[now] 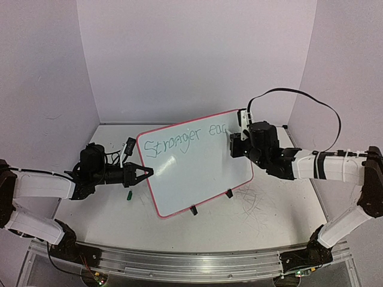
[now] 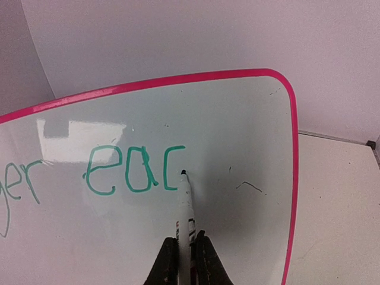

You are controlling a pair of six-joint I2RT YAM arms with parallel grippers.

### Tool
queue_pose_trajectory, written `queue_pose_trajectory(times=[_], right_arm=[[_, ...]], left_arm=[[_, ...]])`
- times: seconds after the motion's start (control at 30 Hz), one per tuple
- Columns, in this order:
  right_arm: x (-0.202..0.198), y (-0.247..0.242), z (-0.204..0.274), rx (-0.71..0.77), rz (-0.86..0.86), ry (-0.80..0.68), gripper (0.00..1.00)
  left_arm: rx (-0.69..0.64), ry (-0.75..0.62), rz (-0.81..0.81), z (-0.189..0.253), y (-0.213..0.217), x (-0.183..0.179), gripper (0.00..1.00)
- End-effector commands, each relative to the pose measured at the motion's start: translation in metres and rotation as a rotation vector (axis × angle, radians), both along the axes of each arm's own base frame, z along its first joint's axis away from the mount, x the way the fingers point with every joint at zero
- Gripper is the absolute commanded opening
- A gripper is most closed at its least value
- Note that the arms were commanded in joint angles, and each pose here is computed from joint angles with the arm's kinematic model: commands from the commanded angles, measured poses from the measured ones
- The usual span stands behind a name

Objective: Write a sentence on the whiteboard

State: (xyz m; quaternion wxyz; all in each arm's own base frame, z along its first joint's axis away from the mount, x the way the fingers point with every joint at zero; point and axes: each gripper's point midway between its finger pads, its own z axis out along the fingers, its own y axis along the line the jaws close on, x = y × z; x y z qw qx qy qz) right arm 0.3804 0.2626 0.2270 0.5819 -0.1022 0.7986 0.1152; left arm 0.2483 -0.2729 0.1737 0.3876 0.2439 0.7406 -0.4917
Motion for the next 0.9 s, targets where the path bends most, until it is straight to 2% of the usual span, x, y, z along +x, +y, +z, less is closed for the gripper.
queue_pose_trajectory(times=[0.0,0.17,0.57,0.87], right_arm=[[-0.004,-0.001,0.040,0.073,0.020,-0.082,0.00],[-0.004,-0.011,0.031,0.054,-0.011,-0.072,0.00],[0.023,0.001,0.060,0.054,-0.024,-0.131,0.00],[0.032,0.001,0.056,0.050,-0.038,-0.124,0.00]], left_arm=[[0.014,-0.106,0.018,0.014,0.003,0.006,0.00],[0.017,-0.105,0.014,0.013,0.003,0.006,0.00],[0.019,-0.103,0.024,0.011,0.005,0.005,0.00],[0.022,-0.104,0.021,0.010,0.005,0.005,0.00]])
